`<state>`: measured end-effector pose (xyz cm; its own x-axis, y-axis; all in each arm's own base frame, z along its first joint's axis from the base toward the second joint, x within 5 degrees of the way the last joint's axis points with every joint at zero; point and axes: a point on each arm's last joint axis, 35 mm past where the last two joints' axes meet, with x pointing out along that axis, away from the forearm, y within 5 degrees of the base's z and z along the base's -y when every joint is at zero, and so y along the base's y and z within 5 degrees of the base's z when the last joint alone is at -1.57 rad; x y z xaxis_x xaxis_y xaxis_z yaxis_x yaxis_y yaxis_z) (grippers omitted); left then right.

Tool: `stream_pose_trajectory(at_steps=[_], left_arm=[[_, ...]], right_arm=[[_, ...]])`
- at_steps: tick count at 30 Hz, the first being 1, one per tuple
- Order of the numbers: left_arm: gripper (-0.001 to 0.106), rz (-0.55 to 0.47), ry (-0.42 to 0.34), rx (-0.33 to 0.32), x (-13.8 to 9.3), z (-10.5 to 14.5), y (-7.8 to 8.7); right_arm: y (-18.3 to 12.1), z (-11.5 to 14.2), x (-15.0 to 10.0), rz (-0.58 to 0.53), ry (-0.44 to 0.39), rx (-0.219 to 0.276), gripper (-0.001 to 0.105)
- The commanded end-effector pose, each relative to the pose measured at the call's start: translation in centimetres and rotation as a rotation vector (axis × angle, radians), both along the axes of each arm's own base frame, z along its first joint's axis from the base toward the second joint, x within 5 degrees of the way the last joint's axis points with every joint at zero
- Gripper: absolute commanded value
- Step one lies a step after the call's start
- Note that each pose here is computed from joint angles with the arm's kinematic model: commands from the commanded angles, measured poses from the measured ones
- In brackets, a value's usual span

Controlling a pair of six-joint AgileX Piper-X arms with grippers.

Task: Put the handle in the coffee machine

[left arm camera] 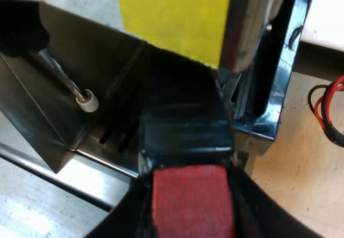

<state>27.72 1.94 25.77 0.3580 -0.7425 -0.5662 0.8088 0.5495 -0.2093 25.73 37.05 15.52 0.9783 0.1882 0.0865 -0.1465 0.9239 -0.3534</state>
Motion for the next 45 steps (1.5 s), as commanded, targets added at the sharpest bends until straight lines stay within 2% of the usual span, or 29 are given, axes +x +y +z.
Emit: stream_pose_trajectory(at_steps=[1,5,6,10,14,20,21,23,25,26,27,28,29,32,34,37,45], left_arm=[[0.000,-0.031,-0.060,-0.069,-0.5,1.5,0.4],[0.000,-0.031,-0.060,-0.069,-0.5,1.5,0.4],[0.000,-0.031,-0.060,-0.069,-0.5,1.5,0.4],[0.000,-0.031,-0.060,-0.069,-0.5,1.5,0.4],[0.000,-0.031,-0.060,-0.069,-0.5,1.5,0.4],[0.001,-0.031,-0.064,-0.060,-0.5,1.4,0.4],[0.003,-0.038,-0.074,-0.055,-0.5,1.4,0.4],[0.015,-0.043,-0.081,-0.052,-0.5,1.4,0.4],[0.041,-0.043,-0.081,-0.052,-0.5,1.4,0.4],[0.046,-0.043,-0.081,-0.052,-0.5,1.4,0.4],[0.059,-0.043,-0.081,-0.052,-0.5,1.4,0.4],[0.063,-0.043,-0.081,-0.052,-0.5,1.4,0.4],[0.066,-0.043,-0.081,-0.052,-0.5,1.4,0.4],[0.063,-0.040,-0.072,-0.051,-0.6,1.4,0.4],[0.062,-0.027,-0.068,-0.019,-0.6,1.4,0.5],[0.062,-0.025,-0.070,-0.013,-0.9,1.7,0.5],[0.062,-0.025,-0.065,-0.020,-3.0,3.9,0.1]], right_arm=[[-0.1,0.5,0.3,-0.031,-0.014,0.015,0.035],[-0.3,0.7,0.4,-0.047,-0.026,0.029,0.035],[-0.4,0.9,0.4,-0.049,-0.036,0.047,0.035],[-0.5,1.5,0.3,-0.056,-0.082,0.030,0.035],[-0.6,1.9,0.3,-0.060,-0.107,0.055,0.035],[-0.4,2.3,0.1,-0.055,-0.113,0.064,0.035],[-0.4,2.5,0.2,-0.055,-0.115,0.069,0.035],[-0.3,2.8,0.2,-0.056,-0.120,0.078,0.035],[-0.2,3.3,0.3,-0.056,-0.127,0.089,0.035],[-0.2,3.5,0.3,-0.056,-0.129,0.092,0.035],[-0.2,3.7,0.2,-0.056,-0.132,0.097,0.035],[-0.3,3.7,0.2,-0.056,-0.132,0.098,0.035],[-0.3,3.9,0.2,-0.057,-0.134,0.101,0.035],[-0.4,4.5,0.2,-0.057,-0.141,0.112,0.035],[-0.4,5.0,0.1,-0.057,-0.143,0.116,0.035],[-0.5,5.3,0.1,-0.057,-0.142,0.114,0.035],[-0.5,5.8,0.1,-0.057,-0.146,0.121,0.035]])
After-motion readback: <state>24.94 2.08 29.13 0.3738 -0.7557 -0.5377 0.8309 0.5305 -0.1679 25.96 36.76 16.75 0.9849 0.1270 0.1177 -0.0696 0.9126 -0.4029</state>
